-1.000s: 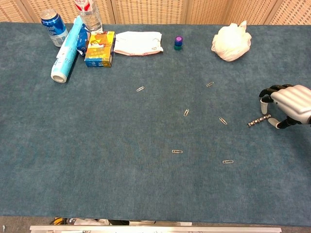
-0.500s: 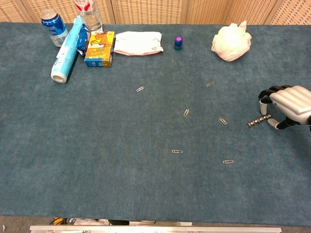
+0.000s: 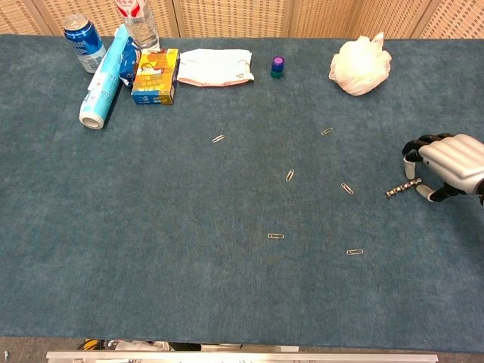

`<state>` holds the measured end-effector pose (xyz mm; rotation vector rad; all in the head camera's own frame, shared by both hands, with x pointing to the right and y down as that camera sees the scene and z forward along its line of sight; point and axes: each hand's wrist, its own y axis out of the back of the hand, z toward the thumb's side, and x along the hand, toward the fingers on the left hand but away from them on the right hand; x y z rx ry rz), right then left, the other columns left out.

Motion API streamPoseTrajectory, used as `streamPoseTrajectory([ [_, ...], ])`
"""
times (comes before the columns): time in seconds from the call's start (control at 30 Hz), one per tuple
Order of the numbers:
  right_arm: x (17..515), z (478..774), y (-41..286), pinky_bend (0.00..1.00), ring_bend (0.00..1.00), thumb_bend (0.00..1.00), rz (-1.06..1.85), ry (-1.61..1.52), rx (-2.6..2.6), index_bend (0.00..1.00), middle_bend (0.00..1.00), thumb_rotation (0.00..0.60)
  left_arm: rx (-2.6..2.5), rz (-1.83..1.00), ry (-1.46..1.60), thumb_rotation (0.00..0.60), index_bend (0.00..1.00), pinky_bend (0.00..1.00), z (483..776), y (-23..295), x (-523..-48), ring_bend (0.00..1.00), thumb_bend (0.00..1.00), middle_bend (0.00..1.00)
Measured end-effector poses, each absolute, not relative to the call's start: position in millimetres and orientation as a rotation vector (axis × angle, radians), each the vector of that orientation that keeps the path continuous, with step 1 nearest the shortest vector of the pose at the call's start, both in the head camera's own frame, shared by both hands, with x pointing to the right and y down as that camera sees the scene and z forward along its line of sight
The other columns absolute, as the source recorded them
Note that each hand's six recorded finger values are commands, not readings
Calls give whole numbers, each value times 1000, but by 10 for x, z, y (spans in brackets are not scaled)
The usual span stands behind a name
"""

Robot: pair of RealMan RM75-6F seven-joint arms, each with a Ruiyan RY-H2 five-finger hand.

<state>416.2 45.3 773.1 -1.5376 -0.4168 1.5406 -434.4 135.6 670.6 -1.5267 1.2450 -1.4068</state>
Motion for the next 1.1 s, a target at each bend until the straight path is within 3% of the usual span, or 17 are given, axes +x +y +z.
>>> streamPoseTrajectory([
  [1.1, 4132, 7759, 503, 181, 141, 334, 1524, -417, -1511, 495, 212, 600, -1526, -1410, 1254, 600, 435, 485, 6719, 1370, -4362, 369, 74, 475],
])
